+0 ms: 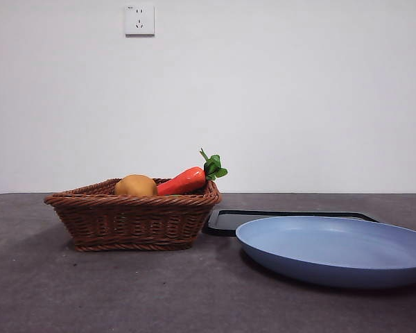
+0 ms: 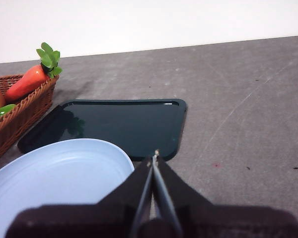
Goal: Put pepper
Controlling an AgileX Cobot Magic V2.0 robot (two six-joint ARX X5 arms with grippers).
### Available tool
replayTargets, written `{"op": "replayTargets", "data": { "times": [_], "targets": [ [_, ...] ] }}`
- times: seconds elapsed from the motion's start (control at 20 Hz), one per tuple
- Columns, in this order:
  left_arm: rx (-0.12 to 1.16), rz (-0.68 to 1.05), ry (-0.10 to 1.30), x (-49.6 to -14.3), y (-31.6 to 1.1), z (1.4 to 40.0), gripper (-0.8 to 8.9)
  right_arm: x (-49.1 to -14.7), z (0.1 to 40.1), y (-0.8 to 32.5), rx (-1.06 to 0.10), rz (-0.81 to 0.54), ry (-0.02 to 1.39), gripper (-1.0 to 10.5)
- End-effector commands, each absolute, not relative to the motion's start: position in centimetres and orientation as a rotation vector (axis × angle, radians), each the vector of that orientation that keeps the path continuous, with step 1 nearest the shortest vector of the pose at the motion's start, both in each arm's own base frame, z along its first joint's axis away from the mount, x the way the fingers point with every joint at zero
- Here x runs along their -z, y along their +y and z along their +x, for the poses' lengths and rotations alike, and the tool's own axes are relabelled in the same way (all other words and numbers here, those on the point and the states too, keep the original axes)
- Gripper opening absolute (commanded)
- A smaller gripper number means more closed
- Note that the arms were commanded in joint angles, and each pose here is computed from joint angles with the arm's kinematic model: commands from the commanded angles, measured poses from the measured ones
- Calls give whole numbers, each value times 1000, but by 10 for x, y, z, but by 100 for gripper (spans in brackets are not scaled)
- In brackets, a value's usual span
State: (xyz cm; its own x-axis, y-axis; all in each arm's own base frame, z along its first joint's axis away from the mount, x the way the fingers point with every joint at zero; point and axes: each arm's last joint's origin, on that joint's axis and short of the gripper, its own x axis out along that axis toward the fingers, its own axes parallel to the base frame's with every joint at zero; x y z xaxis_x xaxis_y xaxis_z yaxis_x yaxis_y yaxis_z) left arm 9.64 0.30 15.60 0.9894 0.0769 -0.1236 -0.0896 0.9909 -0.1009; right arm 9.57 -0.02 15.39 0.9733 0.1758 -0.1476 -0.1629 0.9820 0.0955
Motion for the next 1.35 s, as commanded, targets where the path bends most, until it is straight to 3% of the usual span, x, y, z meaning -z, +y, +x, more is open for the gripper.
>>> {"op": "replayTargets", "data": {
  "times": [0.05, 0.25, 0.7, 1.1, 1.35],
  "targets": [
    [-3, -157, 121, -154, 1, 97, 8, -151, 96, 0, -169, 149, 162, 11],
    [111, -212, 132, -154, -3, 97, 8, -153, 96, 0, -162, 325, 165, 11],
    [286, -423, 147, -159, -8, 96, 7, -161, 95, 2, -205, 516, 170, 5],
    [328, -426, 89, -198, -9, 86, 7, -200, 91, 2, -229, 509, 109, 5],
    [382, -419, 135, -226, -10, 86, 7, -228, 94, 4, -289, 483, 152, 5]
  ]
}}
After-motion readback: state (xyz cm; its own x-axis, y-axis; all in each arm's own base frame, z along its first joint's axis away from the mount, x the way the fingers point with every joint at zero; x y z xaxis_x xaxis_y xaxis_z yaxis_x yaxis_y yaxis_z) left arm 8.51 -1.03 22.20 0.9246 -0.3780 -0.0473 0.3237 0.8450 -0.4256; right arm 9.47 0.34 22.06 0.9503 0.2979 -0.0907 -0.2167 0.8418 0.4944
